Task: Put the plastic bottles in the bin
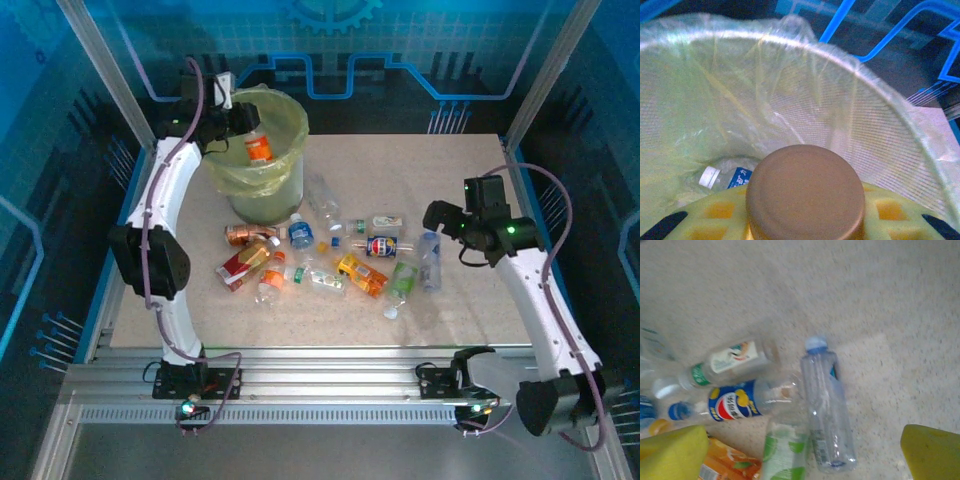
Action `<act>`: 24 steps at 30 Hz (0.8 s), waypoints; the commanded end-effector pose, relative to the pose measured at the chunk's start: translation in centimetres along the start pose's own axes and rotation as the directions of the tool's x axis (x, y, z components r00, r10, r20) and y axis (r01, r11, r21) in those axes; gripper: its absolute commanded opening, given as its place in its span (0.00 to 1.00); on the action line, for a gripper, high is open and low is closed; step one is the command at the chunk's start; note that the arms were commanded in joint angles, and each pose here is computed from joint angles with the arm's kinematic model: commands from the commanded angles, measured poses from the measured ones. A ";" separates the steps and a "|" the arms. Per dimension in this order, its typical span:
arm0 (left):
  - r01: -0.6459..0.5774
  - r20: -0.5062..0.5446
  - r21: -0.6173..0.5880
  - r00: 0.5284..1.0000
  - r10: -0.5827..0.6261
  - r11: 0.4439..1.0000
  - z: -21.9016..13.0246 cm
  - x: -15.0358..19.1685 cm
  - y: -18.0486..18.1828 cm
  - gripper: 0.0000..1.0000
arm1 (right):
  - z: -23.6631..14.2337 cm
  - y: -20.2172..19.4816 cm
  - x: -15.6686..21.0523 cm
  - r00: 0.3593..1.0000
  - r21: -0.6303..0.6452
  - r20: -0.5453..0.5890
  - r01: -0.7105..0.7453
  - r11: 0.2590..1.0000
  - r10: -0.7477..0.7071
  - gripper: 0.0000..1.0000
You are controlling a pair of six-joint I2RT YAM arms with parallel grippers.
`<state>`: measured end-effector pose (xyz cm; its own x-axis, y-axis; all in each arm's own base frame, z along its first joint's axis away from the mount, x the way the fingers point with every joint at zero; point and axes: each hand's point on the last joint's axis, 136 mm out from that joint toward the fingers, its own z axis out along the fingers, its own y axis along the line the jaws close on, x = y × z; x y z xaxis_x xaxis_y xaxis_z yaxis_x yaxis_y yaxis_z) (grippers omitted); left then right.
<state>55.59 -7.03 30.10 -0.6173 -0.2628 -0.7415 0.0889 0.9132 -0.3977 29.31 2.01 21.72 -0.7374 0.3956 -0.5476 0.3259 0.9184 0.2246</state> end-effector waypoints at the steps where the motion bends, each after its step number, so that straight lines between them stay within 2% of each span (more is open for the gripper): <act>1: -0.016 -0.047 -0.044 0.999 0.014 0.999 0.6 0.8 1.4 0.10 | 1.8 -1.0 2.7 0.990 0.000 -0.141 -0.026 1.000 0.025 0.99; 9: -0.009 -0.161 -0.090 0.987 -0.006 0.996 3.8 4.3 3.7 0.13 | 6.4 -2.3 4.8 0.959 0.014 -0.278 -0.057 0.998 0.058 0.85; 15: -0.004 -0.211 -0.103 0.977 -0.018 0.995 5.2 6.0 4.7 0.21 | 8.9 -3.5 6.7 0.929 0.042 -0.361 -0.077 0.996 0.087 0.73; 17: -0.003 -0.222 -0.106 0.975 -0.020 0.994 5.4 6.3 4.8 0.28 | 9.5 -3.9 7.3 0.921 0.053 -0.378 -0.080 0.995 0.094 0.70; 20: -0.006 -0.229 -0.115 0.973 -0.020 0.993 5.5 6.6 5.1 0.42 | 10.4 -4.3 8.0 0.911 0.056 -0.400 -0.087 0.995 0.102 0.64; 24: -0.008 -0.227 -0.130 0.974 -0.022 0.992 5.4 6.5 5.3 0.53 | 11.5 -4.2 8.8 0.895 0.044 -0.433 -0.097 0.994 0.107 0.58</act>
<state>55.97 -6.41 19.16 -0.7937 -0.2118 -0.5703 -0.0058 0.9400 -0.3410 28.03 1.25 7.45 -0.8803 0.4531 -0.1403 0.4212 0.8827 0.2084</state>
